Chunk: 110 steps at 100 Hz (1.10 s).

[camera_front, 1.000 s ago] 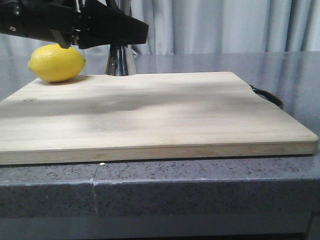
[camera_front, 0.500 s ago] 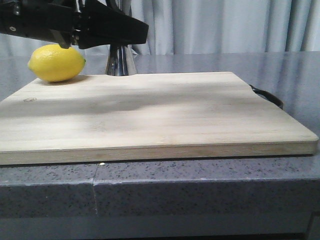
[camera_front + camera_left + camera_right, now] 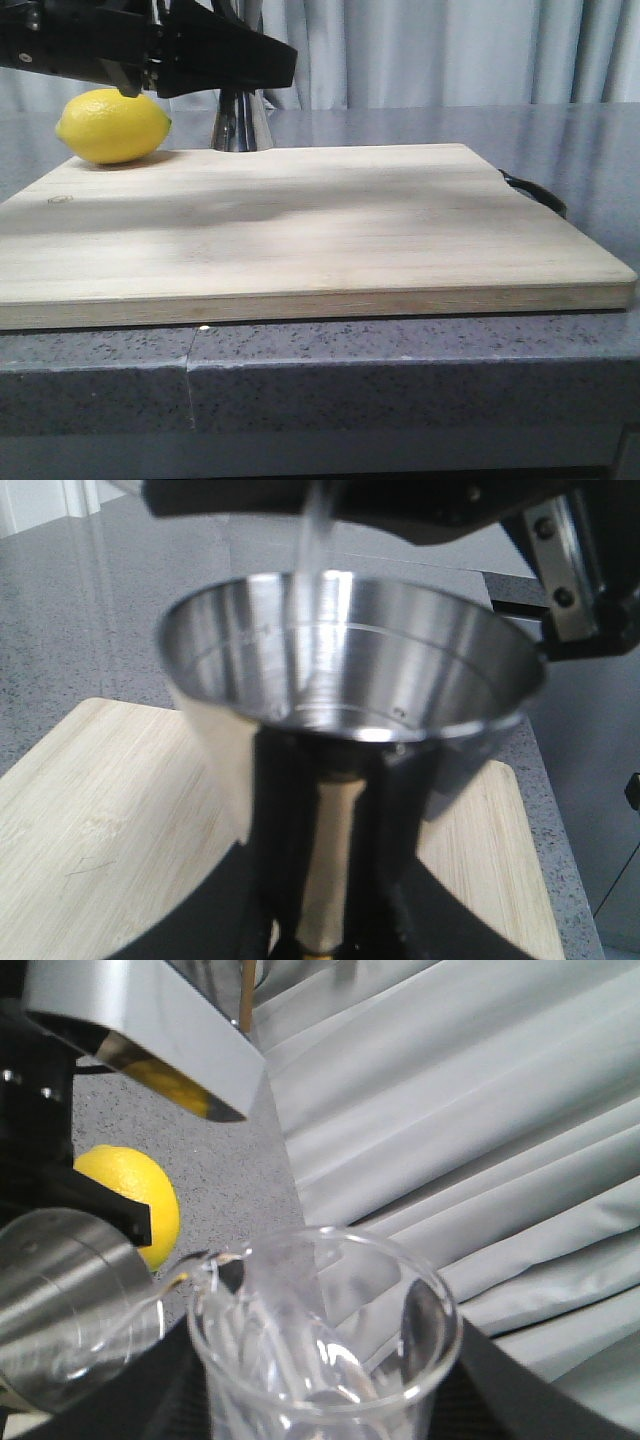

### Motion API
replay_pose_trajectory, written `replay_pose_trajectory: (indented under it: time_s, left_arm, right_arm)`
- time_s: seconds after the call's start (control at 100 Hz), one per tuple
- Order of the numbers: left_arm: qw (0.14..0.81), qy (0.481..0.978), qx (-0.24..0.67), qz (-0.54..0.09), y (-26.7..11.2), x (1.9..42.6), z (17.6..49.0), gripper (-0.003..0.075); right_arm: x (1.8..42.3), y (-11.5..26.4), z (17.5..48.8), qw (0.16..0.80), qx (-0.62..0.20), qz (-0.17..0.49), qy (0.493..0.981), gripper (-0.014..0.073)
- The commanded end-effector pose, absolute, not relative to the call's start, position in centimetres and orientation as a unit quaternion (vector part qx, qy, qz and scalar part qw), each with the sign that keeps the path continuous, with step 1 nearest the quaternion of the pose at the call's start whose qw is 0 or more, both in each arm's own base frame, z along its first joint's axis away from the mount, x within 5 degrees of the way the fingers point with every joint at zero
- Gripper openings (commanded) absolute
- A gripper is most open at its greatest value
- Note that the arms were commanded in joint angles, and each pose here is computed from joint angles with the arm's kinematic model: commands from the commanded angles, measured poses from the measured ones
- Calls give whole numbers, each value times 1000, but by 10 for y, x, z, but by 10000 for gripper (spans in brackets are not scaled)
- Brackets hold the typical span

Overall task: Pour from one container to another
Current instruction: 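Tilt the beaker with the right gripper, pouring liquid into the jigger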

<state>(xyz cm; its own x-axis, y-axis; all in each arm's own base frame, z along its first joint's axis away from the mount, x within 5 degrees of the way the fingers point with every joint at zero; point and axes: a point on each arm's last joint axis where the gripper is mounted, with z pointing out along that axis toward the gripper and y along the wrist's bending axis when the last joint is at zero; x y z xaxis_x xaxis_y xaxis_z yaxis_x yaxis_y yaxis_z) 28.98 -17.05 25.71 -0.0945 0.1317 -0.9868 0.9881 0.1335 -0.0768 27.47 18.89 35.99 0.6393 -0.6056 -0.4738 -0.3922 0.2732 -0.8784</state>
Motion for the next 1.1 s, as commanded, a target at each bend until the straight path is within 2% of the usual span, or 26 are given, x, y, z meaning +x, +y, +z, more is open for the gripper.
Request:
replay_pose_trajectory:
  time_s: [0.0,1.09]
  left_arm:
    - [505,522,474,-498,-173,279,291,-19]
    - [505,522,474,-498,-173,279,291,-19]
  right_arm:
    - [265,186,388,713,-578,-80,388,234]
    - [266,185,384,688,-615,-120,365,234]
